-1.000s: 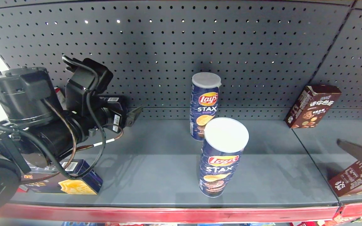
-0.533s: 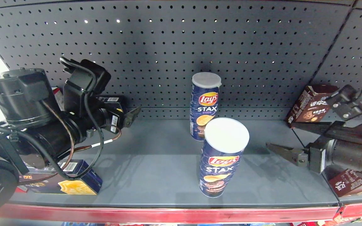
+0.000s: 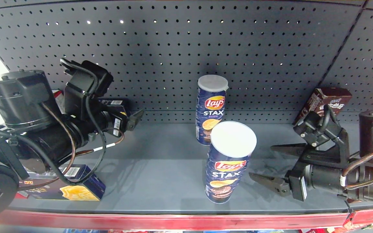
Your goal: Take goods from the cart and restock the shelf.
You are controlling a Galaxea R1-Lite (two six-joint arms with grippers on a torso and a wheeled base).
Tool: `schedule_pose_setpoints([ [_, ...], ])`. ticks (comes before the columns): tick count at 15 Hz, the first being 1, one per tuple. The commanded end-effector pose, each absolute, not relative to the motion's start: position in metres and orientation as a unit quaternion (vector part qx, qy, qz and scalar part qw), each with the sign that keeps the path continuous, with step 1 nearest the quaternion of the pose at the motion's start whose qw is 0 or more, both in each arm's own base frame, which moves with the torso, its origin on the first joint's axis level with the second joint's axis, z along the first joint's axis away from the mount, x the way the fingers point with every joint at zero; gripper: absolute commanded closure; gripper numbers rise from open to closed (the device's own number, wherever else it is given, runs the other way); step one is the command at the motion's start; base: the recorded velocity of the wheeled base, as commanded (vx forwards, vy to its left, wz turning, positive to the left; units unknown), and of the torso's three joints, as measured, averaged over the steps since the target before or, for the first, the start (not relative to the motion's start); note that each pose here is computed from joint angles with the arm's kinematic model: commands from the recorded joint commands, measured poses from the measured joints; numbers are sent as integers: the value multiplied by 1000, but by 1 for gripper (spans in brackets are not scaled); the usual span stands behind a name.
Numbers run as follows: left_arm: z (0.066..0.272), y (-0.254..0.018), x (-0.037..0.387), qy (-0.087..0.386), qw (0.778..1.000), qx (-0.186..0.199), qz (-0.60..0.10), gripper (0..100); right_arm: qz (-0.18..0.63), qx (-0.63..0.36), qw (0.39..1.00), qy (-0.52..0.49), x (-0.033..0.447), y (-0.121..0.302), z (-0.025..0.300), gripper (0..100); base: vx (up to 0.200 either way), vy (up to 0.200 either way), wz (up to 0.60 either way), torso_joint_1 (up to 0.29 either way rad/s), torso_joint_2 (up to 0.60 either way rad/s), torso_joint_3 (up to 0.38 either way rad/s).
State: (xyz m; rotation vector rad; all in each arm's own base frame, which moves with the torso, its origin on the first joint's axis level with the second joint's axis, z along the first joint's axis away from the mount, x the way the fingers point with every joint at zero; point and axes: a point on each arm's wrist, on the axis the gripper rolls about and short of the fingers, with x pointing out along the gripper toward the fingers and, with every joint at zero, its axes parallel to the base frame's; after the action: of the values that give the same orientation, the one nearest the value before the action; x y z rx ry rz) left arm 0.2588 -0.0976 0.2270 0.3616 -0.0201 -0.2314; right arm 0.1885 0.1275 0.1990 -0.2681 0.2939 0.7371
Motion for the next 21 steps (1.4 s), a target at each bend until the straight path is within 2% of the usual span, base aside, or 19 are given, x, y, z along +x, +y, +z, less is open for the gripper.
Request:
schedule_pose_setpoints([
  [1, 227, -97, 260, -9, 977, 179, -113, 0, 367, -134, 908, 152, 190, 134, 194, 0, 0, 0, 0, 0, 0, 0],
  [21, 226, -94, 260, -8, 977, 180, -114, 0, 364, -148, 904, 171, 205, 141, 182, 0, 0, 0, 0, 0, 0, 0],
])
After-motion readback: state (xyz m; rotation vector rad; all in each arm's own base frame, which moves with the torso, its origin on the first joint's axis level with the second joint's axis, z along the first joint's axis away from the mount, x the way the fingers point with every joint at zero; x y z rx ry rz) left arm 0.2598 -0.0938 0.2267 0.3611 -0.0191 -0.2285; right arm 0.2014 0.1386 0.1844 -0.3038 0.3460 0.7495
